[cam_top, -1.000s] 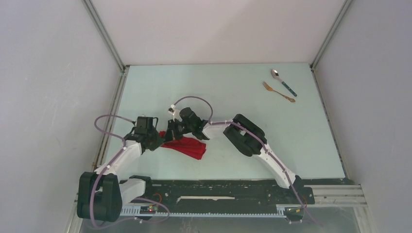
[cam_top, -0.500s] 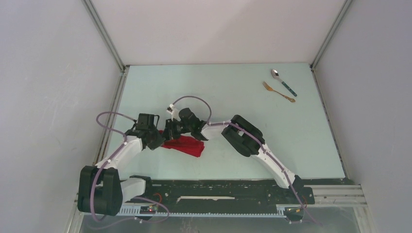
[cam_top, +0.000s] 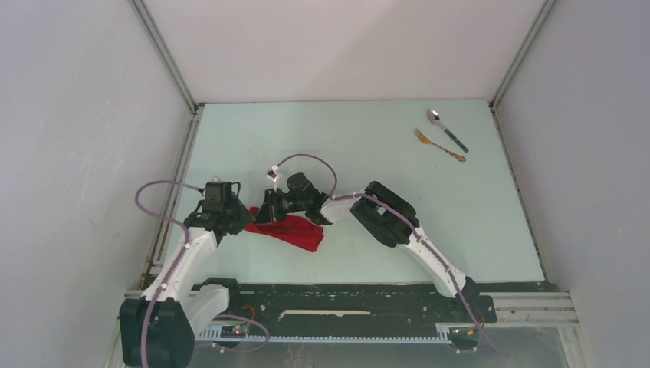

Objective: Fold the napkin into a case and place the utensils inside
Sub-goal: Stuff the top corner of the smaller-rectangle-folded napkin into the folded napkin.

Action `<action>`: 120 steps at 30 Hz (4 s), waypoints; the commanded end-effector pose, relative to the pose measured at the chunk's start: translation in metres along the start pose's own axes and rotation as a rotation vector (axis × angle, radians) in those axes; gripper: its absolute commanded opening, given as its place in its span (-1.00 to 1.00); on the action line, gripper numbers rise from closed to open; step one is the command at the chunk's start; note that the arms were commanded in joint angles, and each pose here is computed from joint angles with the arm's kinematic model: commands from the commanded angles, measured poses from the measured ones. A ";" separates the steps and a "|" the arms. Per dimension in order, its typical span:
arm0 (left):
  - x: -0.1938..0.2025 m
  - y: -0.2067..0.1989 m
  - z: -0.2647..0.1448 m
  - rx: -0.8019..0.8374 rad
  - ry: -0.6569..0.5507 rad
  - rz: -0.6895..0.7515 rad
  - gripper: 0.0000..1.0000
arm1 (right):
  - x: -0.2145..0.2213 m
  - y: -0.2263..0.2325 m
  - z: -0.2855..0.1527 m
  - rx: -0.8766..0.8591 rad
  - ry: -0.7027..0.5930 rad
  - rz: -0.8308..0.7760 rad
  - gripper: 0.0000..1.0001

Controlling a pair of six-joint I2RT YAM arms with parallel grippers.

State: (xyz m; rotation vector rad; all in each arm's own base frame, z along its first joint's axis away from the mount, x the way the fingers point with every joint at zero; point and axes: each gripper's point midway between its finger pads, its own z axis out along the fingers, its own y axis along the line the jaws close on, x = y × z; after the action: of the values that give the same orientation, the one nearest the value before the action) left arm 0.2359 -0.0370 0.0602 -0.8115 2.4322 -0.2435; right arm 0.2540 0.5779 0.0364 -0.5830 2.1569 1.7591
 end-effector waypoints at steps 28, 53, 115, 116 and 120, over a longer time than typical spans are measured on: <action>-0.027 -0.014 0.040 0.078 0.030 -0.139 -0.79 | 0.017 0.006 0.002 0.143 0.083 0.009 -1.00; -0.020 -0.008 0.051 0.060 0.044 -0.134 -0.84 | -0.021 0.027 -0.060 0.342 0.142 -0.196 -0.72; -0.020 -0.005 0.045 0.045 0.031 -0.112 -0.85 | -0.029 0.002 -0.094 0.504 0.251 -0.622 -0.17; -0.021 -0.005 0.045 0.046 0.030 -0.112 -0.85 | -0.029 0.002 -0.093 0.505 0.251 -0.624 -0.18; -0.020 -0.006 0.044 0.048 0.030 -0.112 -0.85 | -0.030 0.004 -0.091 0.510 0.248 -0.629 -0.34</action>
State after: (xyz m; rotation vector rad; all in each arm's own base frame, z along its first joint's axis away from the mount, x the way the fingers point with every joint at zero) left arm 0.2731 -0.0308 0.0275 -0.9599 2.4307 -0.3658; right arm 0.2784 0.4816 0.0433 -1.2224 2.1832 0.7776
